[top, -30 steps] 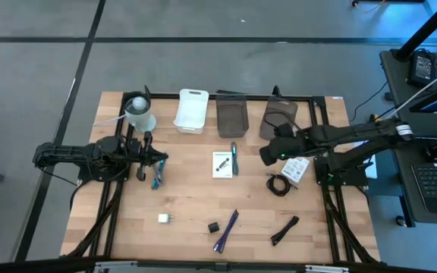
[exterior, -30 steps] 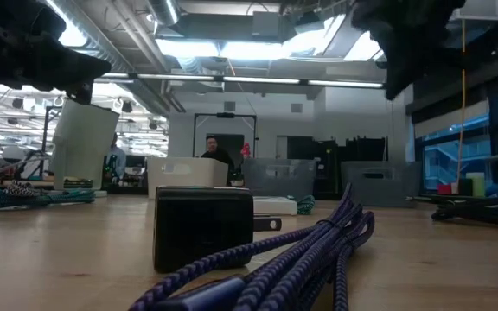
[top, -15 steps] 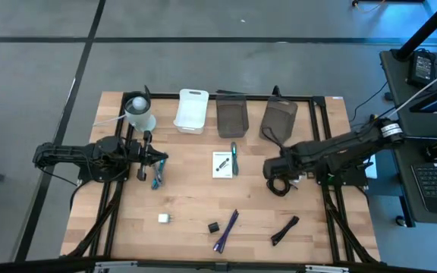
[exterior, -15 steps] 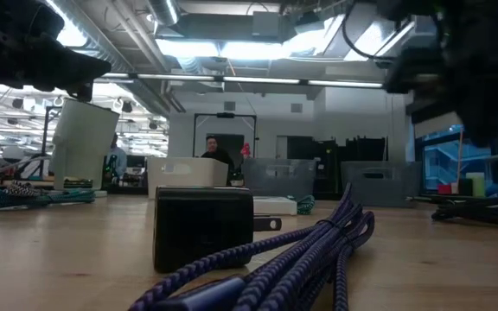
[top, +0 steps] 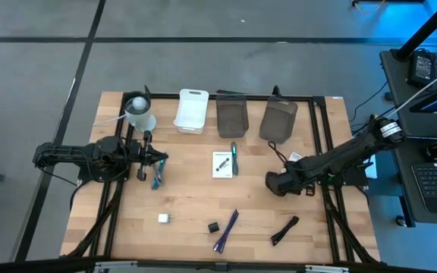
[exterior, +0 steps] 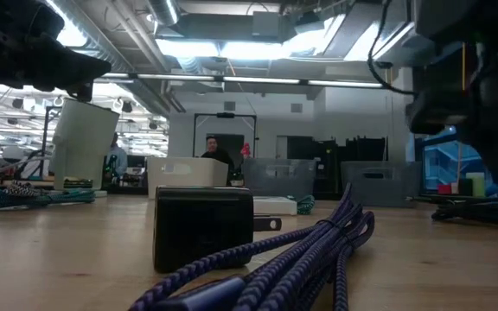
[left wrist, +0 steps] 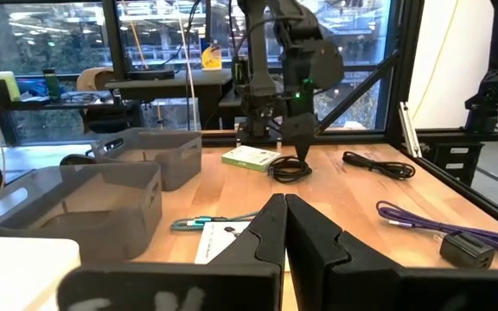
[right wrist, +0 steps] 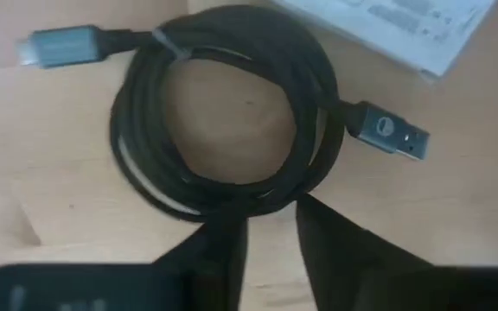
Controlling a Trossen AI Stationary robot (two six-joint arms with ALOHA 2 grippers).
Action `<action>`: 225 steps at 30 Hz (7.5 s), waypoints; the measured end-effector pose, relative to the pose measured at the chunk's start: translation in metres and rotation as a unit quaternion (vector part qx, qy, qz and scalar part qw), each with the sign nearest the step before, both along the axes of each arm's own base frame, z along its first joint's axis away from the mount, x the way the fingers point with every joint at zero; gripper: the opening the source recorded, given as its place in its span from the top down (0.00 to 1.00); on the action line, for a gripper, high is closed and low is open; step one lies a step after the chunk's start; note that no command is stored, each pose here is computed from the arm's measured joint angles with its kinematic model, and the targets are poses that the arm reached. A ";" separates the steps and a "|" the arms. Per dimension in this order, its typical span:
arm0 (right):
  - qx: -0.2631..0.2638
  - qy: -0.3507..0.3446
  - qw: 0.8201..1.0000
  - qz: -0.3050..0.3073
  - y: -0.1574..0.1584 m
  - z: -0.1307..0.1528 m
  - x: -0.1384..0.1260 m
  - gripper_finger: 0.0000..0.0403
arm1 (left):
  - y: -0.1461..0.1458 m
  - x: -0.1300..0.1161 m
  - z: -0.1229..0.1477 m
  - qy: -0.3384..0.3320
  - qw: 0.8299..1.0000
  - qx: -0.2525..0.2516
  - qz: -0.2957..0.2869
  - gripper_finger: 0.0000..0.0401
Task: Pick and place items into bin
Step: Put the top black charger cable into the right black bin, then put the white charger adapter into the white bin
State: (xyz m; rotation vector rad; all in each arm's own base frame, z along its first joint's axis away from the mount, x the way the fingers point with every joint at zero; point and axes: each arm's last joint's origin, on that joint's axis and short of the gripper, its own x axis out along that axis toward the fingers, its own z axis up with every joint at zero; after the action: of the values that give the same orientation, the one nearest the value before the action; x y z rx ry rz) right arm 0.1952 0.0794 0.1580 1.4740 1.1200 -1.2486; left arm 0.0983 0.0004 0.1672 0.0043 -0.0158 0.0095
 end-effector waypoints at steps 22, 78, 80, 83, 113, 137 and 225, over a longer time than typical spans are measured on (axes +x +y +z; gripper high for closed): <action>0.003 0.023 0.999 -0.024 -0.003 -0.029 -0.022 0.93 | 0.000 0.000 0.000 -0.002 1.000 0.000 0.002 0.99; -0.082 0.019 0.862 0.500 -0.323 0.062 0.003 0.98 | 0.010 -0.002 0.003 -0.021 0.984 -0.027 0.174 0.99; -0.078 0.019 0.861 0.503 -0.325 0.058 0.005 0.98 | 0.010 -0.002 0.003 -0.021 0.984 -0.027 0.174 0.99; -0.079 0.019 0.860 0.503 -0.328 0.053 0.007 0.97 | 0.010 -0.002 0.003 -0.024 0.984 -0.046 0.173 0.99; -0.083 0.020 0.860 0.503 -0.328 0.054 0.007 0.77 | 0.010 -0.002 0.003 -0.026 0.983 -0.053 0.173 0.99; -0.214 -0.141 0.920 0.298 -0.170 0.147 0.010 0.99 | 0.010 -0.002 0.008 -0.050 0.982 -0.062 0.170 0.99; -0.248 -0.410 0.713 0.511 0.013 0.012 -0.061 0.98 | -0.123 0.137 0.025 0.631 0.745 -0.188 0.107 0.63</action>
State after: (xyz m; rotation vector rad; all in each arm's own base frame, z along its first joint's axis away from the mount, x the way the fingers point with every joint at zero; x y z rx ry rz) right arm 0.1342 0.0922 0.1701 0.5995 0.6619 -0.0053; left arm 0.2353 -0.1225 0.1920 -0.3998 1.3694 0.2422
